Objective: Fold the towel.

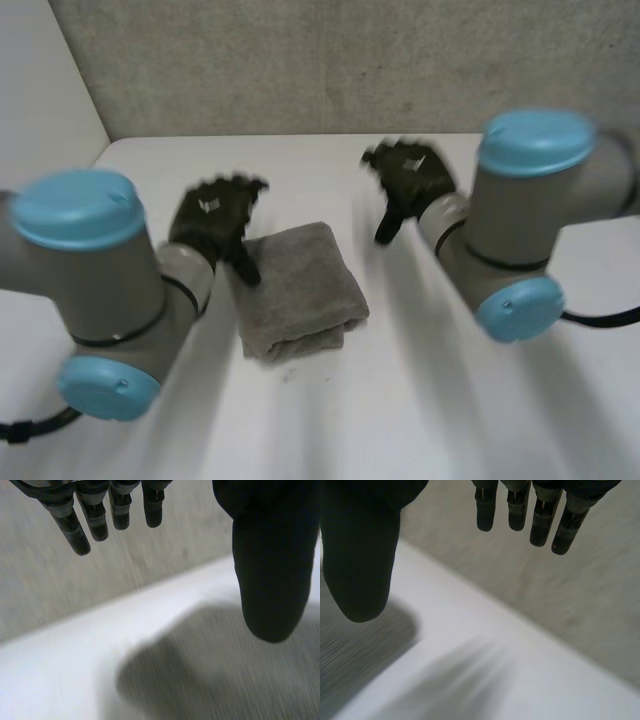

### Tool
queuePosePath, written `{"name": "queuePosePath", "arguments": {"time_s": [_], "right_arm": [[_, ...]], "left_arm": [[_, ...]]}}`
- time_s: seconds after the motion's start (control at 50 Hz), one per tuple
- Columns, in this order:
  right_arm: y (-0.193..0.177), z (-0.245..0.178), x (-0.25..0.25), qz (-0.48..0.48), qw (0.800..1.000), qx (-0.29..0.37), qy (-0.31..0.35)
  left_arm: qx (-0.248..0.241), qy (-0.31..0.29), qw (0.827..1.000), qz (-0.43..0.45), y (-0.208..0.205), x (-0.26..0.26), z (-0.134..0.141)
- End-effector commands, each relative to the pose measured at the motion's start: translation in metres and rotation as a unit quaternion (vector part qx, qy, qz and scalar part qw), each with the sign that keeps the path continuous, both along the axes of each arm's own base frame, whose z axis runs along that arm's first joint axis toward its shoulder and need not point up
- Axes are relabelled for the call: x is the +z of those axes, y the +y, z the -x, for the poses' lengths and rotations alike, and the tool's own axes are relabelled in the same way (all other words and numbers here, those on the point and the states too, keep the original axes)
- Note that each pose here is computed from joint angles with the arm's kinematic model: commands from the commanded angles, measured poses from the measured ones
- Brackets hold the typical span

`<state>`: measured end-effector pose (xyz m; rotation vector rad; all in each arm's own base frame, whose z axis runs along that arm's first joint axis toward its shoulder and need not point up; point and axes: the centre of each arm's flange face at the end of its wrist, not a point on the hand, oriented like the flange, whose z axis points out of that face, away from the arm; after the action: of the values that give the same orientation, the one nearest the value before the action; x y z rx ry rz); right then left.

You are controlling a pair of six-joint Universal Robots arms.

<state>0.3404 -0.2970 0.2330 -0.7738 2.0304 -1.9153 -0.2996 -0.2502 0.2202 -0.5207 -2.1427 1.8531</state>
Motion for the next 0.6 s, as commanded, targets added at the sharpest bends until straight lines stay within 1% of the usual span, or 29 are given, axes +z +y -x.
{"name": "queuePosePath", "arguments": {"time_s": [0.02, 0.04, 0.06, 0.08, 0.1, 0.12, 0.14, 0.16, 0.2, 0.22, 0.26, 0.4, 0.6], "right_arm": [[-0.002, 0.036, 0.084, 0.116, 0.988, -0.078, -0.06], [-0.002, 0.046, 0.099, 0.132, 0.985, -0.092, -0.059], [-0.001, 0.055, 0.109, 0.143, 0.983, -0.102, -0.055], [-0.001, 0.055, 0.11, 0.143, 0.983, -0.102, -0.055], [-0.001, 0.063, 0.116, 0.145, 0.982, -0.112, -0.045], [0.0, 0.071, 0.119, 0.137, 0.983, -0.119, -0.035], [0.0, 0.071, 0.119, 0.137, 0.983, -0.119, -0.035], [0.001, 0.077, 0.119, 0.124, 0.984, -0.124, -0.025], [0.002, 0.082, 0.118, 0.109, 0.986, -0.126, -0.015], [0.003, 0.085, 0.116, 0.093, 0.988, -0.125, -0.01], [0.004, 0.087, 0.112, 0.08, 0.99, -0.12, -0.005], [0.012, 0.086, 0.092, 0.044, 0.997, -0.068, 0.008], [0.02, 0.082, 0.088, 0.05, 0.997, -0.055, 0.003]], "left_arm": [[0.007, 0.064, 0.993, 0.101, 0.007, 0.098, -0.01], [0.016, 0.068, 0.992, 0.109, 0.006, 0.114, -0.017], [0.017, 0.068, 0.992, 0.109, 0.006, 0.114, -0.017], [0.027, 0.069, 0.991, 0.111, 0.005, 0.128, -0.025], [0.027, 0.069, 0.991, 0.111, 0.005, 0.128, -0.025], [0.039, 0.063, 0.992, 0.104, 0.003, 0.137, -0.034], [0.049, 0.054, 0.993, 0.089, 0.002, 0.142, -0.042], [0.049, 0.054, 0.993, 0.089, 0.002, 0.142, -0.042], [0.061, 0.03, 0.996, 0.051, 0.004, 0.147, -0.054], [0.061, 0.03, 0.996, 0.05, 0.004, 0.147, -0.054], [0.068, 0.015, 0.997, 0.016, 0.008, 0.143, -0.06], [0.067, 0.024, 0.997, 0.025, 0.007, 0.138, -0.059], [0.068, 0.038, 0.995, 0.056, 0.002, 0.128, -0.058]]}}
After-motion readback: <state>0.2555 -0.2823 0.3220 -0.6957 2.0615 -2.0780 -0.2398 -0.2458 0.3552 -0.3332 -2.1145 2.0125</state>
